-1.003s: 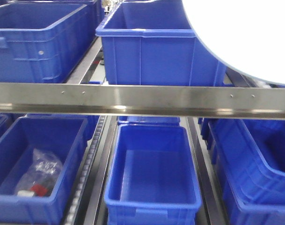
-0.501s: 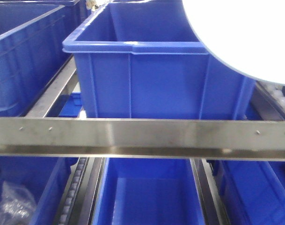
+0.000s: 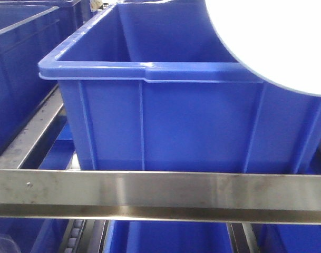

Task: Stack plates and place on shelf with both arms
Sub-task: 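Position the held plates above the large blue bin on the rack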

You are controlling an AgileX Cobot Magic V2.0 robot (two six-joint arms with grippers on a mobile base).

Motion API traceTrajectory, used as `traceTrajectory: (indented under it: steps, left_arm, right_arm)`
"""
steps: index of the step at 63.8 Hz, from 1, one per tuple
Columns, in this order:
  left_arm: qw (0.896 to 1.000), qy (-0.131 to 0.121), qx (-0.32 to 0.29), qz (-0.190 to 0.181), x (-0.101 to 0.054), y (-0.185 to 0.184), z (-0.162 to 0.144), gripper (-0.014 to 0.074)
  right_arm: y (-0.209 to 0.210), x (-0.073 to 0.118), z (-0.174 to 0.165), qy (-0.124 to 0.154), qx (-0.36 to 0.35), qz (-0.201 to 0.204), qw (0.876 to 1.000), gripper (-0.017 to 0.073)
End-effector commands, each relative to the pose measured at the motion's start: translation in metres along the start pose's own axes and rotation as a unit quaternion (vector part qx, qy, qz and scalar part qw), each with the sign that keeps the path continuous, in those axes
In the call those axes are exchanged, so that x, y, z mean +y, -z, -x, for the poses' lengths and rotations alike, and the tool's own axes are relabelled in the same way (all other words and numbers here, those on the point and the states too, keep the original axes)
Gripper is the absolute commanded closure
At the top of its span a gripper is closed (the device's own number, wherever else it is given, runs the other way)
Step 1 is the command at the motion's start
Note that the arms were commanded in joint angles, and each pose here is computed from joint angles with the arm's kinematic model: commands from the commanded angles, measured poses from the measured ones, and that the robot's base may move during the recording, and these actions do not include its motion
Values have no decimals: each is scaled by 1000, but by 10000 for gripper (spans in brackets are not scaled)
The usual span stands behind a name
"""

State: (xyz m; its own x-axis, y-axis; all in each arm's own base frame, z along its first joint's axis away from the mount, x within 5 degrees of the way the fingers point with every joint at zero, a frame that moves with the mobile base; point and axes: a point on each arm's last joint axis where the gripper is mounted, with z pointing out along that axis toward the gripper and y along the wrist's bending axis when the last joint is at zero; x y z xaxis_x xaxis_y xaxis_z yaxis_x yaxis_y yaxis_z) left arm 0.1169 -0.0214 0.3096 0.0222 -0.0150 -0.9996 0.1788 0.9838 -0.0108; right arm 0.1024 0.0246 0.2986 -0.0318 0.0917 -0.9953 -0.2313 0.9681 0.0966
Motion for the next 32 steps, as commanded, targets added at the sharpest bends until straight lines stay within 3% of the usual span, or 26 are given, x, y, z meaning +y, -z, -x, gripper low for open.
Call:
traceTrajectory:
  steps: [1, 32]
  left_arm:
    - [998, 6, -56, 4, 1, 0, 18, 513]
    - [998, 6, -56, 4, 1, 0, 18, 513]
  right_arm:
    - [2, 1, 20, -3, -67, 0, 998, 511]
    - [2, 1, 20, -3, -67, 0, 998, 511]
